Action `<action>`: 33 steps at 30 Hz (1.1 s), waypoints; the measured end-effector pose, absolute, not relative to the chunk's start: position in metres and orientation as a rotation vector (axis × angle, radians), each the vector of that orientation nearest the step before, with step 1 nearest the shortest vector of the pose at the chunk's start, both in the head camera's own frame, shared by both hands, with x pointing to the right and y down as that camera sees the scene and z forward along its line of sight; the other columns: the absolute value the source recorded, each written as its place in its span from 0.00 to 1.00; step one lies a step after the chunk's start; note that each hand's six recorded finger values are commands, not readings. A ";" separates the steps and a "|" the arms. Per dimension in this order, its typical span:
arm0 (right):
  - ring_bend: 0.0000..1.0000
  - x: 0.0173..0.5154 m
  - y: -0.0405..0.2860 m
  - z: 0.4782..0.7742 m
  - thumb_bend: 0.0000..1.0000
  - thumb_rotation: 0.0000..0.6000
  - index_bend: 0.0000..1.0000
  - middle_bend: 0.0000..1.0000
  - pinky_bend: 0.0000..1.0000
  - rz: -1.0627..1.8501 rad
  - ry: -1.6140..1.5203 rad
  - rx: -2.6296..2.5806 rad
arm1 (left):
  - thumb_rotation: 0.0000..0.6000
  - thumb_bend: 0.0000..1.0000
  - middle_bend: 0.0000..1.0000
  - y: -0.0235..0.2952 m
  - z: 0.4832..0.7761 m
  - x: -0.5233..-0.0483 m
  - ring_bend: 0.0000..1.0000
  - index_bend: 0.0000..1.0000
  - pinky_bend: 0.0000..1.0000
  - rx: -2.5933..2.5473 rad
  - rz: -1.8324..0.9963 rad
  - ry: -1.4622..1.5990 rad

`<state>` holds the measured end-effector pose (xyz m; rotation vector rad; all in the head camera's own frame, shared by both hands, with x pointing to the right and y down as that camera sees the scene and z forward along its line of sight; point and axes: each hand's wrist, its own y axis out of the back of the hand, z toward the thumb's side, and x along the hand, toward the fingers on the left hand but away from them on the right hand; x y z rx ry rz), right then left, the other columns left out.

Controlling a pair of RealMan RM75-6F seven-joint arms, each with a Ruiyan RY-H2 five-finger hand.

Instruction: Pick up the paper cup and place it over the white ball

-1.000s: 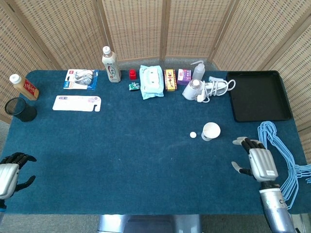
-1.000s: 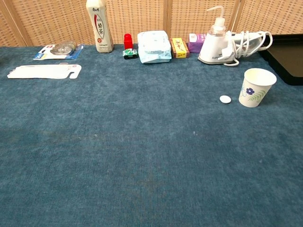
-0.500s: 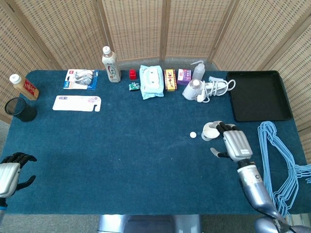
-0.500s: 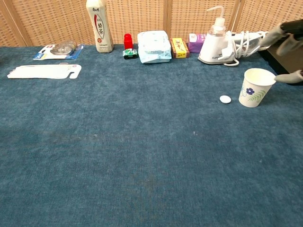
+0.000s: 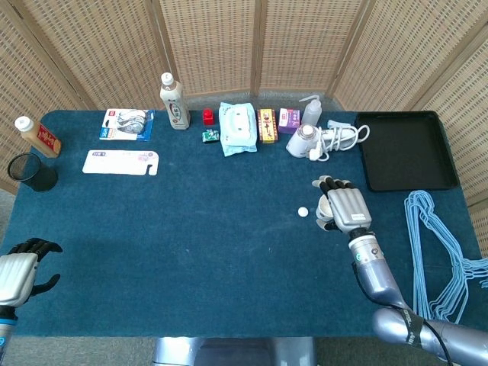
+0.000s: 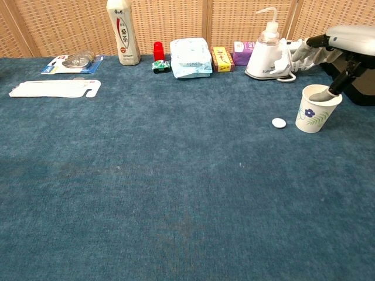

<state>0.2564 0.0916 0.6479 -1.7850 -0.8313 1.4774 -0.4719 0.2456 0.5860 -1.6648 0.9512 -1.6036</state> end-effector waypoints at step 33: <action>0.19 0.260 0.087 0.678 0.26 0.97 0.32 0.15 0.18 1.637 -0.699 -1.657 | 0.93 0.23 0.38 0.246 0.592 -0.472 0.25 0.37 0.28 -1.677 -1.607 0.948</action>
